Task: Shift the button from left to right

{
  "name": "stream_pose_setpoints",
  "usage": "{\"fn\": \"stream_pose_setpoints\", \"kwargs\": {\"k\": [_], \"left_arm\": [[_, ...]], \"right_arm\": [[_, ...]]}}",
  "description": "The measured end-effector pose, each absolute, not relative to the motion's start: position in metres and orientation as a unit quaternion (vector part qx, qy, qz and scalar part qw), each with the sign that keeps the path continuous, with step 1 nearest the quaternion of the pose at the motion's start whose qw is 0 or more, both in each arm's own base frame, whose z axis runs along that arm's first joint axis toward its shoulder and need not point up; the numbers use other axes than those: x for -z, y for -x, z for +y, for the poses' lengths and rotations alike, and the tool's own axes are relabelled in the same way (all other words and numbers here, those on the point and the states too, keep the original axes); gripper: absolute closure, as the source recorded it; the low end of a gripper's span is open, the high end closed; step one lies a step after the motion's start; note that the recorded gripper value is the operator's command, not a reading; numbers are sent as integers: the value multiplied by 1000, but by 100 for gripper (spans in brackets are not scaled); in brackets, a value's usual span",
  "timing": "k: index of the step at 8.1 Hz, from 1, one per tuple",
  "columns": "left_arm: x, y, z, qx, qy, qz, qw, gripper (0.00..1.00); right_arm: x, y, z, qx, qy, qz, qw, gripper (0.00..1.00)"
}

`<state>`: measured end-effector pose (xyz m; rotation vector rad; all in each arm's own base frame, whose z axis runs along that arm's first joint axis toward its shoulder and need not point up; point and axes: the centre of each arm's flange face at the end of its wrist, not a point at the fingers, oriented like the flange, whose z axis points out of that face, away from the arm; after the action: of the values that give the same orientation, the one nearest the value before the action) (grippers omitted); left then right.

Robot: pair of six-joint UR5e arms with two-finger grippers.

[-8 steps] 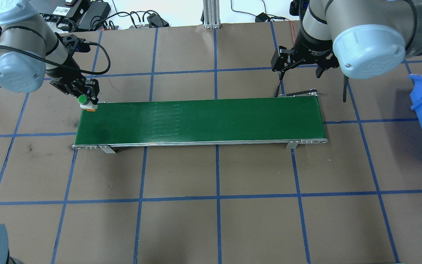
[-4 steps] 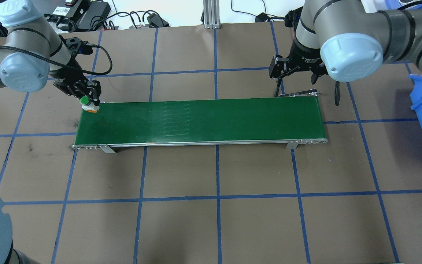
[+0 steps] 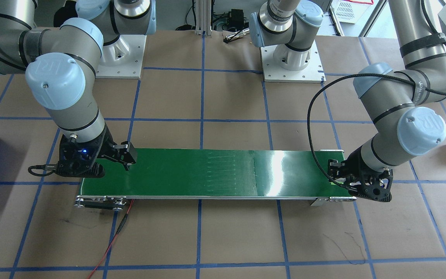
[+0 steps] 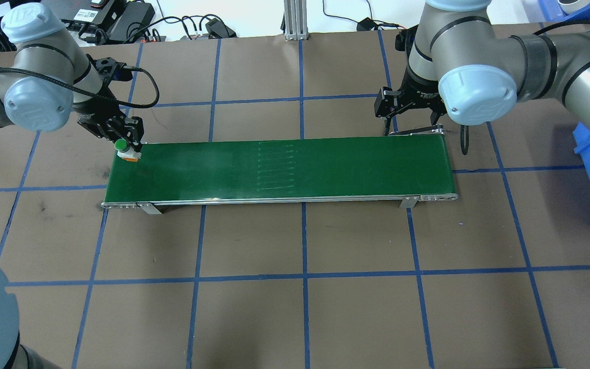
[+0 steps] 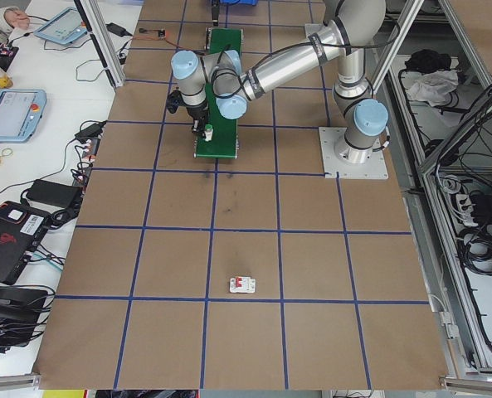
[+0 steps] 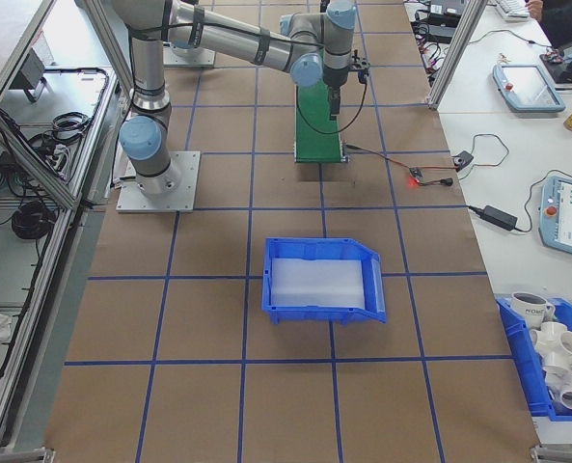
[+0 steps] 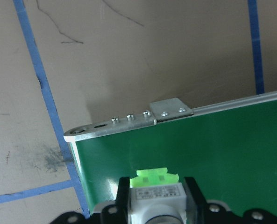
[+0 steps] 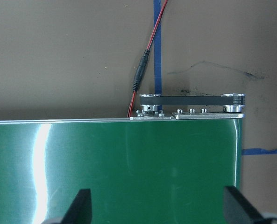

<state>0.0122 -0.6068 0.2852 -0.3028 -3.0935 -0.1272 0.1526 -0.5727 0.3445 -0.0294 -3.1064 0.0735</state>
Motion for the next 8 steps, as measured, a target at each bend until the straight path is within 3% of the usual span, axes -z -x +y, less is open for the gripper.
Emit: {"fn": "stream_pose_setpoints", "kwargs": {"k": [1, 2, 3, 4, 8], "left_arm": [[-283, -12, -607, 43, 97, -994, 16, 75], [-279, -12, -608, 45, 98, -994, 17, 57], [-276, -12, -608, 48, 98, -994, 18, 23], [-275, -13, -608, 49, 98, -994, 18, 0], [-307, -8, -598, 44, 74, -996, 9, 0]], "right_arm": [[-344, -152, -573, -24, 10, -1000, 18, 0], [-344, -152, -573, -23, 10, -999, 19, 0], [-344, -152, -573, -23, 10, -999, 19, 0], [-343, -152, -573, -23, 10, -999, 19, 0], [-343, -152, -573, -23, 10, -999, 20, 0]]}}
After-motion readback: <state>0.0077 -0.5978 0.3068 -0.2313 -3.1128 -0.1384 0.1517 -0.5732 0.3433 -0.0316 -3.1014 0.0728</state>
